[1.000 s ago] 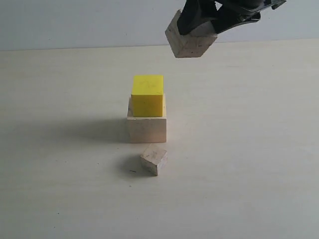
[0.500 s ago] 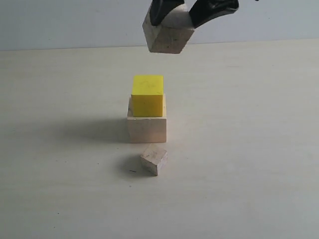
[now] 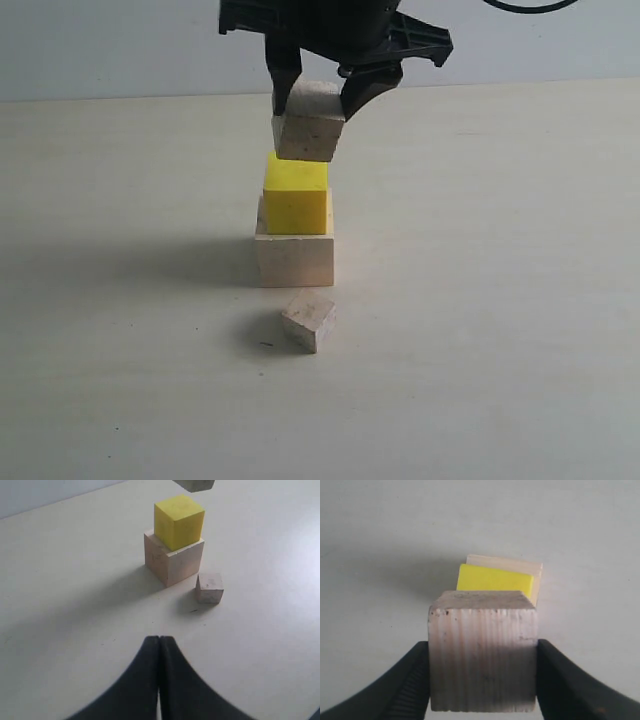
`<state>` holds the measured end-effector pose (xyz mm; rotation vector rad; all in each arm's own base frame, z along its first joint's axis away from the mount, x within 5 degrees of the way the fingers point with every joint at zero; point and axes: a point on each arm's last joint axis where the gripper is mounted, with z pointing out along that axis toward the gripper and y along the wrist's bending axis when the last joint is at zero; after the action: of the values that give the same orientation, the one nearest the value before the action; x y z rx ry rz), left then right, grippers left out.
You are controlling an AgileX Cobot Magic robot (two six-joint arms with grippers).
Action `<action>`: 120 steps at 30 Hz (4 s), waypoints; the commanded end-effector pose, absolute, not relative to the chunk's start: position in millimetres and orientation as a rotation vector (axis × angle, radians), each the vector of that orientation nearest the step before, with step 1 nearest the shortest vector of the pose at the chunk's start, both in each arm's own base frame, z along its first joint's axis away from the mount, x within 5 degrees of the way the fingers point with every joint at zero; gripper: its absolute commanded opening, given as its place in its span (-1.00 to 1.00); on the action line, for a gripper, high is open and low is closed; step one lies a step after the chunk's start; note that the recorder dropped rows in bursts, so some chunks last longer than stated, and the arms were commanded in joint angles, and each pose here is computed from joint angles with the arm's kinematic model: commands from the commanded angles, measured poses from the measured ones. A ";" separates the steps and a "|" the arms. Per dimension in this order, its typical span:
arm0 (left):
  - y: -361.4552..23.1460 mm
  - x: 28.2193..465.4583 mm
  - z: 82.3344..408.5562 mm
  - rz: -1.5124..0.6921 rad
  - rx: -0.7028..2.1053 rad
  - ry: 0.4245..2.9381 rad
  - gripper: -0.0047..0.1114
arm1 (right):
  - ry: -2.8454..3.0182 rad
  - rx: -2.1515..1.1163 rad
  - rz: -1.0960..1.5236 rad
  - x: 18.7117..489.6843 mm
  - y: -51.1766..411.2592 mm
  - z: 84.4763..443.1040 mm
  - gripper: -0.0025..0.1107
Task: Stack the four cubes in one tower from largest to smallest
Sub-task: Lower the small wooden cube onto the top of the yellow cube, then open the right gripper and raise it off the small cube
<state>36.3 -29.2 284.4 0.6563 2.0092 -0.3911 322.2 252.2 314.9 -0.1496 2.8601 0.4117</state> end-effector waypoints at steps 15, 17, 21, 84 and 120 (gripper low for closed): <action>-29.5 35.5 283.6 -0.405 0.658 1.997 -0.92 | 2.824 -0.121 0.375 327.9 261.4 308.6 -0.96; -29.5 35.5 283.6 -0.405 0.658 1.997 -0.92 | 2.805 -0.108 0.379 329.0 262.4 309.2 -0.96; -29.6 35.5 283.6 -0.407 0.658 1.997 -0.92 | 2.835 -0.105 0.332 330.6 261.9 301.6 -0.96; -26.8 31.5 284.9 -0.412 0.650 1.968 -0.92 | 2.857 -0.117 0.318 335.8 271.0 282.6 -0.21; -20.8 22.7 286.8 -0.425 0.631 1.903 -0.92 | 2.874 -0.122 0.355 328.0 268.5 294.4 0.17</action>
<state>23.2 -20.7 286.3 0.6297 1.9206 -0.4144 329.9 269.3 287.7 -0.1050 2.8872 0.3485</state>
